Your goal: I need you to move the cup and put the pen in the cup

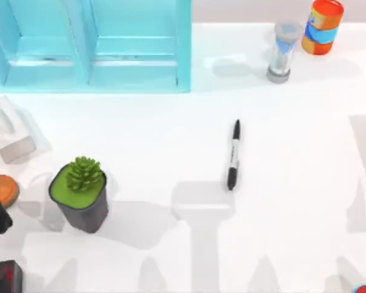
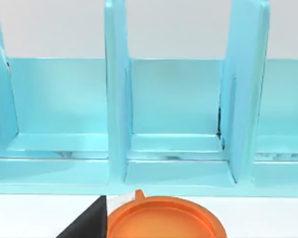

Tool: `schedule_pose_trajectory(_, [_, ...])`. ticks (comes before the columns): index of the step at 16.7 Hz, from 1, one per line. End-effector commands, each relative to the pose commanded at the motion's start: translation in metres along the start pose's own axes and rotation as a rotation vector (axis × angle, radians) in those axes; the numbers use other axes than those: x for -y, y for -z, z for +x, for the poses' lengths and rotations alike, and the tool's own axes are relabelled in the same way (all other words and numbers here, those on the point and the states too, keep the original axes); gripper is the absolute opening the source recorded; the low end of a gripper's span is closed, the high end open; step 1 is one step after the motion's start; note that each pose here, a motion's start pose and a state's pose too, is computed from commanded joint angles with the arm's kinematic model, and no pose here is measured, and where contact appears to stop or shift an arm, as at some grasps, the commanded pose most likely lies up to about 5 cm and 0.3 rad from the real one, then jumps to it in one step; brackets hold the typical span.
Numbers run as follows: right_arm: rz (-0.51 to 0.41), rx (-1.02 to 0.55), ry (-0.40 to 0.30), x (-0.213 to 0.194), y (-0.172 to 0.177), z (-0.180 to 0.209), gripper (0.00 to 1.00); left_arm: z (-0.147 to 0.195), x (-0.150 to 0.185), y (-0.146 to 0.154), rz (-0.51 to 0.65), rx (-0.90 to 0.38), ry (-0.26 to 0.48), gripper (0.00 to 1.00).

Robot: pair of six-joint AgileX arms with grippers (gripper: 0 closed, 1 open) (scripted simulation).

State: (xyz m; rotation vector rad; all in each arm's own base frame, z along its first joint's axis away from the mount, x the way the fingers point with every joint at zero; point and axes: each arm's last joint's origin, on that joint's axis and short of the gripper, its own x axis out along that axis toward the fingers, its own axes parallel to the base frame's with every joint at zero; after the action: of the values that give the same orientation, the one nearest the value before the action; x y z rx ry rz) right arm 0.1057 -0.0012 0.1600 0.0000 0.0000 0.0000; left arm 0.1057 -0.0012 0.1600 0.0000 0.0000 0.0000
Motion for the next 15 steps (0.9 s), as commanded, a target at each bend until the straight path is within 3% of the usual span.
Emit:
schedule_pose_trajectory(4, [-0.011, -0.032, 0.011, 0.001, -0.005, 0.000, 1.00, 0.000, 0.000, 0.000, 0.000, 0.000, 0.000, 1.00])
schedule_pose_trajectory(7, [-0.047, -0.149, 0.050, 0.006, -0.026, 0.002, 1.00, 0.000, 0.000, 0.000, 0.000, 0.000, 0.000, 1.00])
schedule_pose_trajectory(11, [-0.105, -0.415, 0.111, 0.017, -0.074, 0.021, 1.00, 0.000, 0.000, 0.000, 0.000, 0.000, 0.000, 1.00])
schedule_pose_trajectory(15, [-0.136, -0.761, 0.146, 0.042, -0.118, 0.069, 1.00, 0.000, 0.000, 0.000, 0.000, 0.000, 0.000, 1.00])
